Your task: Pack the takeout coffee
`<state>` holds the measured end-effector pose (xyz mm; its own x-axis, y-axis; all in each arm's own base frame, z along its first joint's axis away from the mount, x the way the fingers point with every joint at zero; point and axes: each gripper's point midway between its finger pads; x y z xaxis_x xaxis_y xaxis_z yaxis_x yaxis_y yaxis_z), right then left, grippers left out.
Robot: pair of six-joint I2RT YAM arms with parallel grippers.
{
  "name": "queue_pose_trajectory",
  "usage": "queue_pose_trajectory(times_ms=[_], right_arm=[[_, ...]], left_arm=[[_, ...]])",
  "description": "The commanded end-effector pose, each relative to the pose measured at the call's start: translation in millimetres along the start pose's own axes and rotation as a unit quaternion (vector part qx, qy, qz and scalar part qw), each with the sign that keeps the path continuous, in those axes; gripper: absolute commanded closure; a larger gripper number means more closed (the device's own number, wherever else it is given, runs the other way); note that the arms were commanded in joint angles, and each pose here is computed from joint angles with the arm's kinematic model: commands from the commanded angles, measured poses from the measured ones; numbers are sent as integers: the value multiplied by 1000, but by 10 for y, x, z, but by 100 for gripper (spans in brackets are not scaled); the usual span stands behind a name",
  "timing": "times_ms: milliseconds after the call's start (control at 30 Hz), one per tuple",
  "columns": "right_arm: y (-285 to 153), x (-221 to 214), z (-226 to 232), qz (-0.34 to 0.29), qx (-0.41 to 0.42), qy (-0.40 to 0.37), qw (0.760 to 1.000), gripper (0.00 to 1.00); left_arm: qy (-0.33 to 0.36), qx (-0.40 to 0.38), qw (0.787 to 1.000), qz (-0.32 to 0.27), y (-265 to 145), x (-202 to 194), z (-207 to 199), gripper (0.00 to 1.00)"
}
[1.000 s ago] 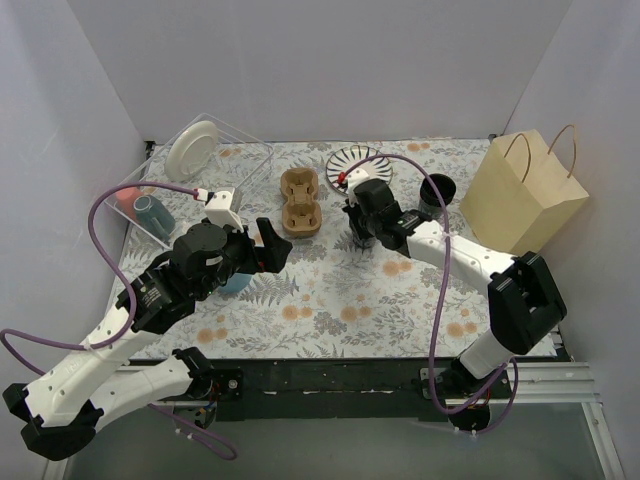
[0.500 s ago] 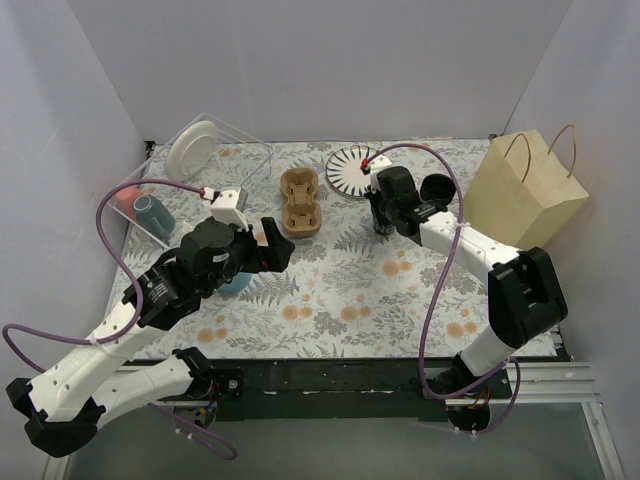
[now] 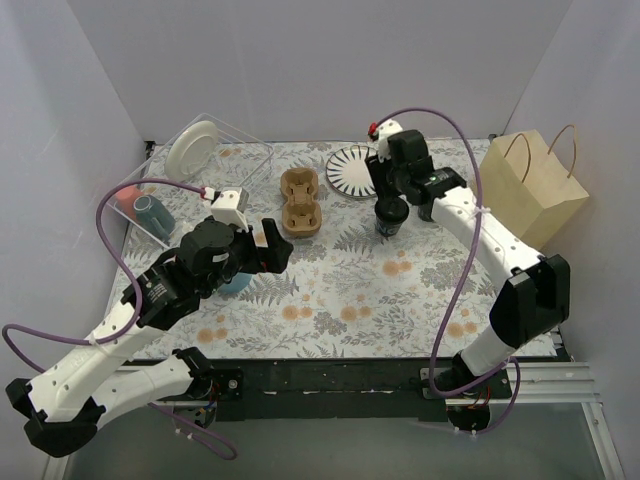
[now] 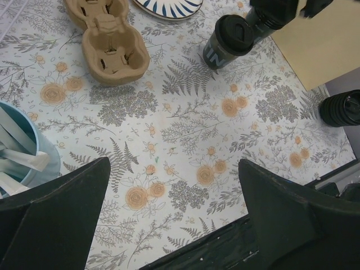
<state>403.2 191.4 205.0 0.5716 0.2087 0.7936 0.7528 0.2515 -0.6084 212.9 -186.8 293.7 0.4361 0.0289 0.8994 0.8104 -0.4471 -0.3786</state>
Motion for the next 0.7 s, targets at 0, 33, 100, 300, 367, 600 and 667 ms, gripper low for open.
queue_pose_trajectory(times_ms=[0, 33, 100, 300, 367, 600, 667], right_arm=[[-511, 531, -617, -33, -88, 27, 995, 41], [-569, 486, -769, -17, -110, 29, 993, 40], [-704, 629, -1119, -22, -147, 43, 988, 38], [-1109, 722, -1857, -2, -223, 77, 972, 22], [-1240, 803, -2061, -18, -232, 98, 968, 19], [-1218, 631, -2438, 2, -242, 132, 961, 10], [-1172, 489, -2482, 20, -242, 143, 960, 13]], left_arm=[[16, -3, 1000, -20, -167, 168, 29, 2], [20, -3, 1000, -18, -174, 164, 32, 2], [20, -3, 1000, -15, -197, 166, 35, 2], [14, -12, 1000, -13, -187, 99, 18, 2], [12, -12, 1000, -8, -178, 57, 22, 2], [6, -25, 1000, -2, -136, -55, -10, 2], [7, -25, 1000, 1, -126, -68, -13, 2]])
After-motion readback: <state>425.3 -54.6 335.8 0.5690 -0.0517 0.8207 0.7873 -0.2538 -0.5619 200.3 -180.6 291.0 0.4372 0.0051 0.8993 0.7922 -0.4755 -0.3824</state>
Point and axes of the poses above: each gripper's point midway between its finger pads, its own y axis out along the fingers, its own z axis along the line the jaws close on, x = y × z, and after that the axes turned 10 degrees about y, right-handed
